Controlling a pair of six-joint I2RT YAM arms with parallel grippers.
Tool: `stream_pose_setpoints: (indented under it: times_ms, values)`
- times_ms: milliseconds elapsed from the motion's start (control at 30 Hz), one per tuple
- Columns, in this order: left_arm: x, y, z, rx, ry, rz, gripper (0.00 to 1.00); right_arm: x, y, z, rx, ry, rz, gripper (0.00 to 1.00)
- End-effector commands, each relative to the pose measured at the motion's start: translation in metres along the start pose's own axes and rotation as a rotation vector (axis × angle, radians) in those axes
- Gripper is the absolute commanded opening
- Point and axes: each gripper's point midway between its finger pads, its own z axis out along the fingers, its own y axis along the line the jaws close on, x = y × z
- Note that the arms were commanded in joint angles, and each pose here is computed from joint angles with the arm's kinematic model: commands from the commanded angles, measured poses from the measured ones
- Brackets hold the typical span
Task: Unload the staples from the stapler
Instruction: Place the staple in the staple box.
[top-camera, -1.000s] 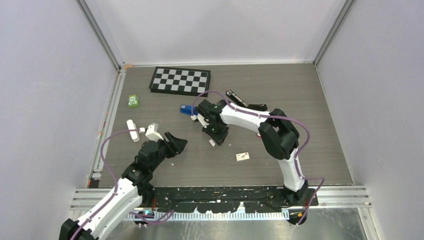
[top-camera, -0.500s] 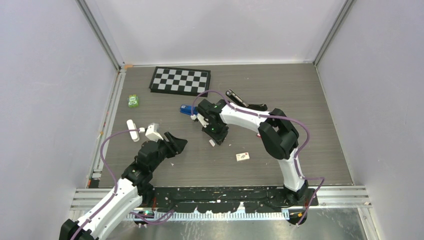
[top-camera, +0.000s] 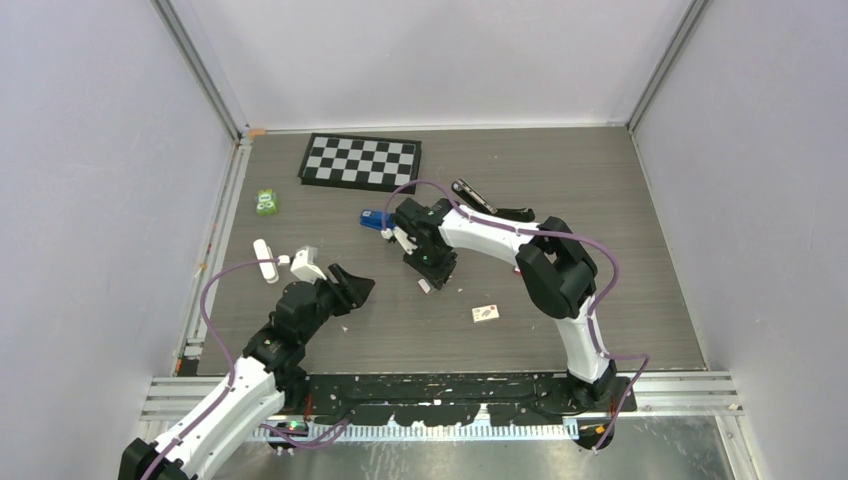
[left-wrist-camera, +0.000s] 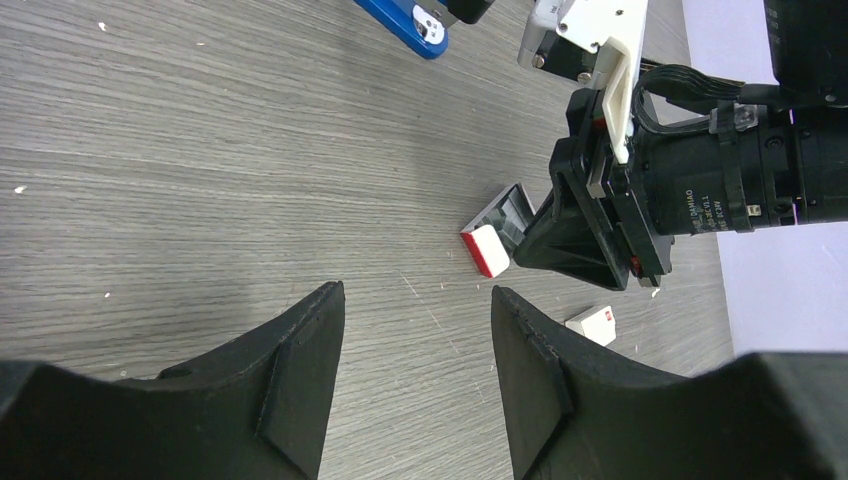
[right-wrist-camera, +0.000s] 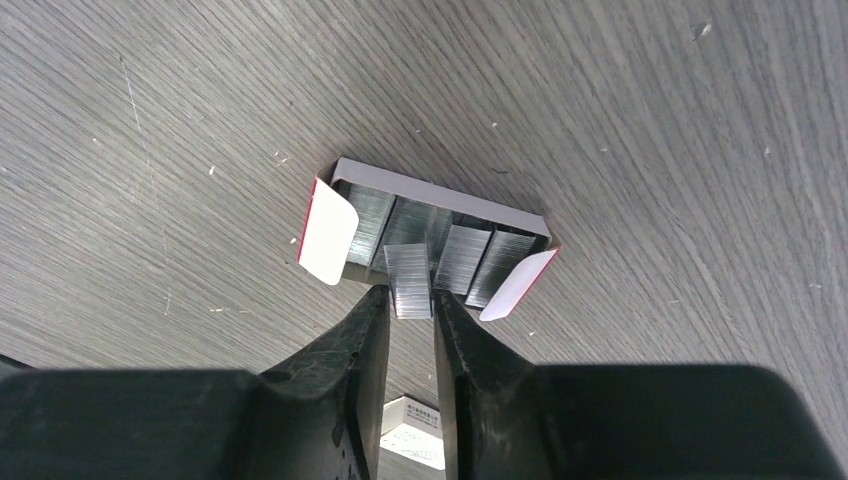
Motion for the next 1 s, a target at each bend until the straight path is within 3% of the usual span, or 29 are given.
stream_pose_setpoints:
  times_ms: [0, 467, 967]
  values:
    - [-0.007, -0.001, 0.001, 0.006, -0.037, 0.002, 0.57, -0.012, -0.001, -0.005, 0.017, -0.031, 0.010, 0.29]
    - [-0.008, -0.002, 0.000, 0.012, -0.037, -0.002, 0.57, -0.018, 0.002, -0.016, 0.001, -0.068, 0.013, 0.32]
    - [-0.007, -0.004, 0.000, 0.018, -0.034, -0.006, 0.57, -0.022, 0.002, -0.018, -0.001, -0.090, 0.030, 0.27]
